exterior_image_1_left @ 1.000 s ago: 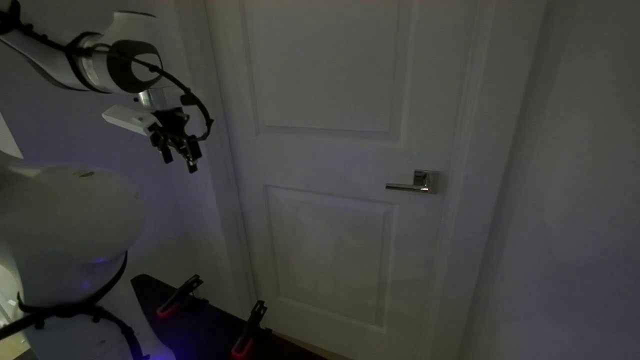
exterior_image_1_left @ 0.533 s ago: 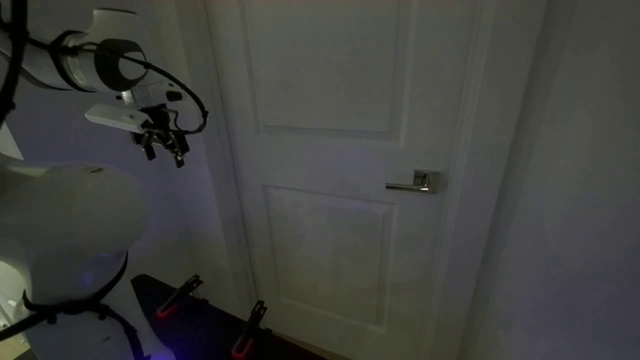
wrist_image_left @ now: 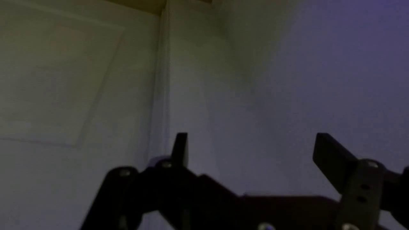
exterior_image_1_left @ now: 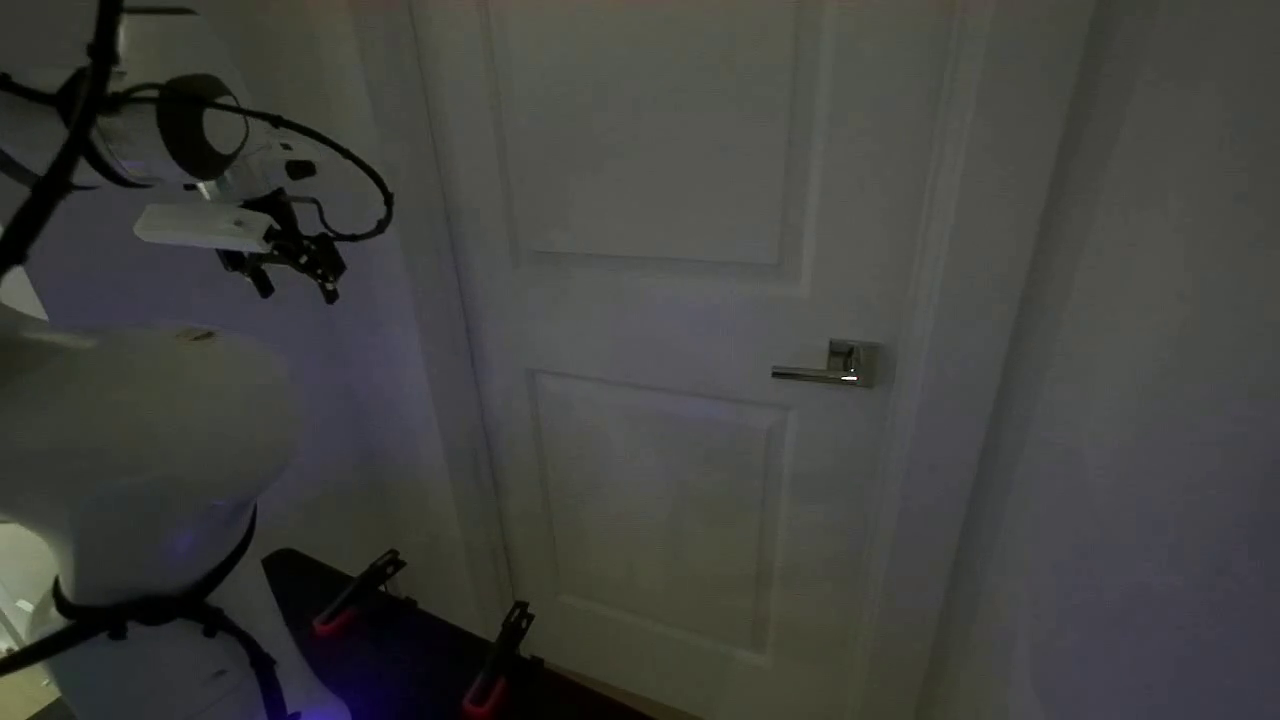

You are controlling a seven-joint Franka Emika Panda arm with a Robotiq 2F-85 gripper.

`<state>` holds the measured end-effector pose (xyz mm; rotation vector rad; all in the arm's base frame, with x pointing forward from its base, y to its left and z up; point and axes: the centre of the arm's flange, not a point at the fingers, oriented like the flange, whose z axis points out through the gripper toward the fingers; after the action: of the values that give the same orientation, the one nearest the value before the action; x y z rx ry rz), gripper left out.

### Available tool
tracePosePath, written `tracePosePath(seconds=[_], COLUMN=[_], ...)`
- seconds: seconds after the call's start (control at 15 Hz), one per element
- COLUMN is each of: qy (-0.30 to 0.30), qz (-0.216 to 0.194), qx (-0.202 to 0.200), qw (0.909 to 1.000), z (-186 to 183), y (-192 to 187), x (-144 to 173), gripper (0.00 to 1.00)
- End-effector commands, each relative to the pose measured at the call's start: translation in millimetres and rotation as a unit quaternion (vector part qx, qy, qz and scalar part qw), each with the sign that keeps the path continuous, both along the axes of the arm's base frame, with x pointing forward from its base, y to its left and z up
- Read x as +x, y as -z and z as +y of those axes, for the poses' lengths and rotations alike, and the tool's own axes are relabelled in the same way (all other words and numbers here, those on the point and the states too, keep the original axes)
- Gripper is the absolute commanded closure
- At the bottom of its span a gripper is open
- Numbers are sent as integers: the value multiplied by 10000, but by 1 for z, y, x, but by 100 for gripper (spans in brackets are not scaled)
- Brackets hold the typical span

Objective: Turn the light on, open the door then turn off the light

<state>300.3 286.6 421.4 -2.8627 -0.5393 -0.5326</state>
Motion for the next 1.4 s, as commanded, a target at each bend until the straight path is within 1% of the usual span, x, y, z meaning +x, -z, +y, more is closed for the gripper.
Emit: tracePosePath(seconds=[0.0, 0.33, 0.6, 0.93, 1.13, 1.33], qy=[-334, -677, -731, -790, -765, -768], qz=[-378, -934, -1381, -1789, -2034, -2263], qx=[-65, -187, -94, -105, -45, 28], qw=[9987, 9932, 9877, 9806, 9761, 9710], z=[31, 62, 81, 102, 114, 125], y=[-2, -11, -20, -34, -48, -63], x=[22, 38, 55, 74, 78, 75], gripper=[0, 0, 0, 0, 0, 0])
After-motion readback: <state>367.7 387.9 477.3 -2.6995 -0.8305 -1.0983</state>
